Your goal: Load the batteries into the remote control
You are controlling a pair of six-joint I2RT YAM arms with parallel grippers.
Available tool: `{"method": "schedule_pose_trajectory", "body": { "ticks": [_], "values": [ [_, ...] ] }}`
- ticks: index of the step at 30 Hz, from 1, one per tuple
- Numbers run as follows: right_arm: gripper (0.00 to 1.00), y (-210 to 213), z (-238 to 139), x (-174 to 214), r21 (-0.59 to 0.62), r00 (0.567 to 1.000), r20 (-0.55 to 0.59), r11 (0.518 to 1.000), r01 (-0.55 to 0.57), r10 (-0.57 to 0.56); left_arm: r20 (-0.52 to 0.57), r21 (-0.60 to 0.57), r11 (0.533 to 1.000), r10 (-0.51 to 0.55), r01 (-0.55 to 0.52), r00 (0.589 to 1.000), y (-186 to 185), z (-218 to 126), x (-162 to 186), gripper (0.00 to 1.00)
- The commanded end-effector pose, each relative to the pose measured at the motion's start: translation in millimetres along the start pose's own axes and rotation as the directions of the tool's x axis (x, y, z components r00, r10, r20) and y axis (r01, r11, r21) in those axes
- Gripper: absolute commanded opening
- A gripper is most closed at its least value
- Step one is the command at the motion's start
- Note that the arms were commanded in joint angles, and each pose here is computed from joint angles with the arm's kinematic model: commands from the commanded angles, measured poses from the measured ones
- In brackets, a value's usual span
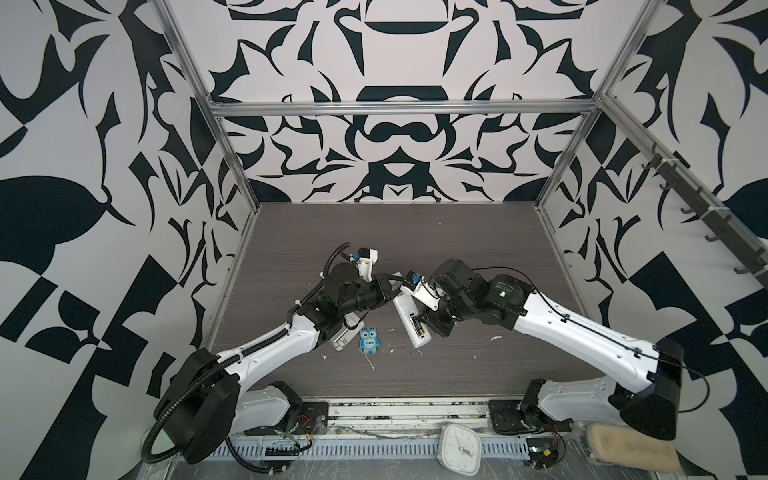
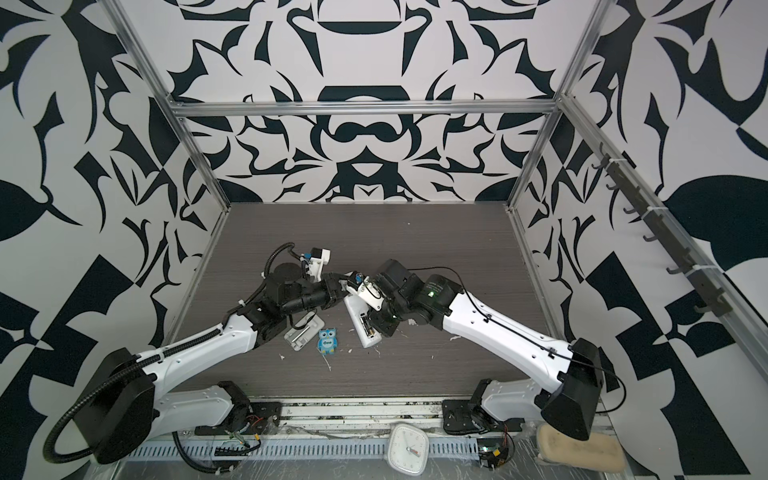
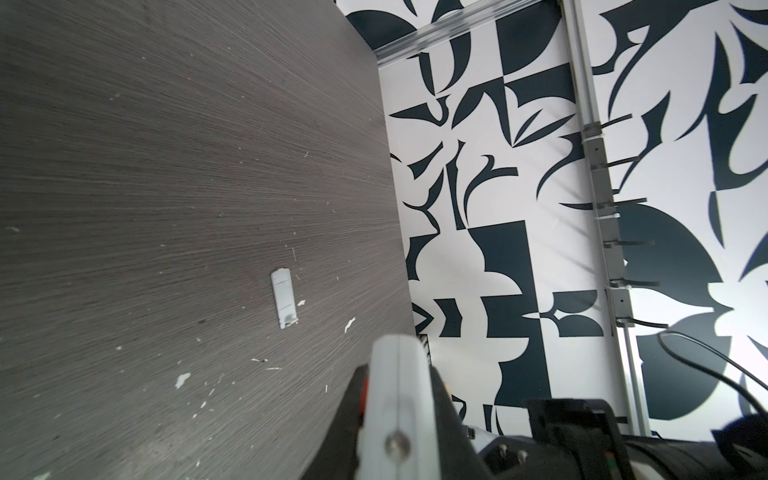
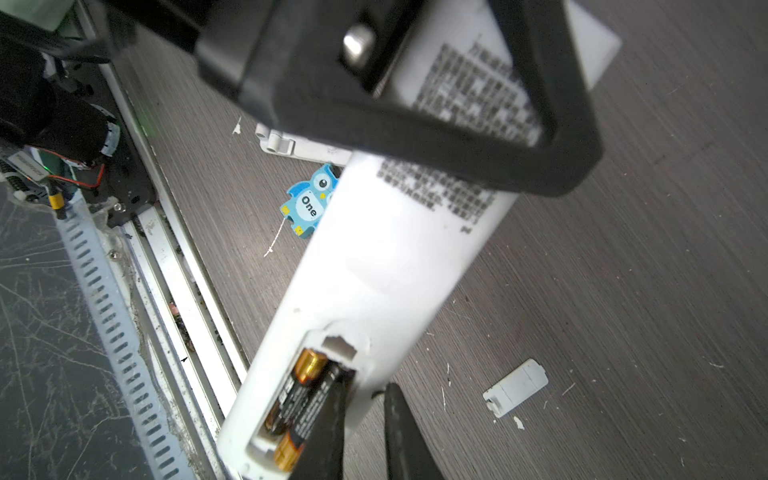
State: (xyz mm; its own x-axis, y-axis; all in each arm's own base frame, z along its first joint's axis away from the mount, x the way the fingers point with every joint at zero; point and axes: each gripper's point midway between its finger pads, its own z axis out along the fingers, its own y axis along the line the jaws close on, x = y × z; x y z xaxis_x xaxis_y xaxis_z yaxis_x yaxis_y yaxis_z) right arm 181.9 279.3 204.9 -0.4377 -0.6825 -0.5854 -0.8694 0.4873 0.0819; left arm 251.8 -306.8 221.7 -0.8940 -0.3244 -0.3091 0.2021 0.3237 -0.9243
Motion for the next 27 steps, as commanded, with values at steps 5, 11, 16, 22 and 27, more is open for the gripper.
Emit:
{"method": "schedule_pose_trajectory", "body": {
  "ticks": [5, 11, 16, 22, 27],
  "values": [
    [0.25, 13.9, -29.8, -11.0, -0.04, 0.992, 0.078, 0.994, 0.106, -0.103, -0.024, 0.09, 0.996, 0.028, -0.026, 0.999, -32.5, -5.7, -2.5, 0.0],
    [0.26, 22.5, -42.2, -8.9, -0.069, 0.983, 0.109, 0.985, 0.159, -0.151, -0.048, 0.072, 0.997, 0.031, -0.027, 0.998, -29.3, -7.0, 1.7, 0.0],
    [0.32, 45.9, -61.5, -4.7, -0.141, 0.945, 0.213, 0.949, 0.281, -0.248, -0.057, 0.066, 0.997, 0.035, -0.031, 0.998, -30.2, -8.1, 2.5, 0.0],
    [0.34, 51.5, -62.0, 8.6, -0.137, 0.905, 0.223, 0.907, 0.397, -0.363, -0.063, 0.065, 0.997, 0.039, -0.035, 0.997, -31.1, -7.2, 2.1, 0.0],
    [0.37, 55.7, -50.3, 12.4, -0.176, 0.899, 0.194, 0.888, 0.426, -0.393, -0.065, 0.075, 0.996, 0.043, -0.038, 0.997, -35.4, -7.4, 1.5, 0.0]
  ]
}}
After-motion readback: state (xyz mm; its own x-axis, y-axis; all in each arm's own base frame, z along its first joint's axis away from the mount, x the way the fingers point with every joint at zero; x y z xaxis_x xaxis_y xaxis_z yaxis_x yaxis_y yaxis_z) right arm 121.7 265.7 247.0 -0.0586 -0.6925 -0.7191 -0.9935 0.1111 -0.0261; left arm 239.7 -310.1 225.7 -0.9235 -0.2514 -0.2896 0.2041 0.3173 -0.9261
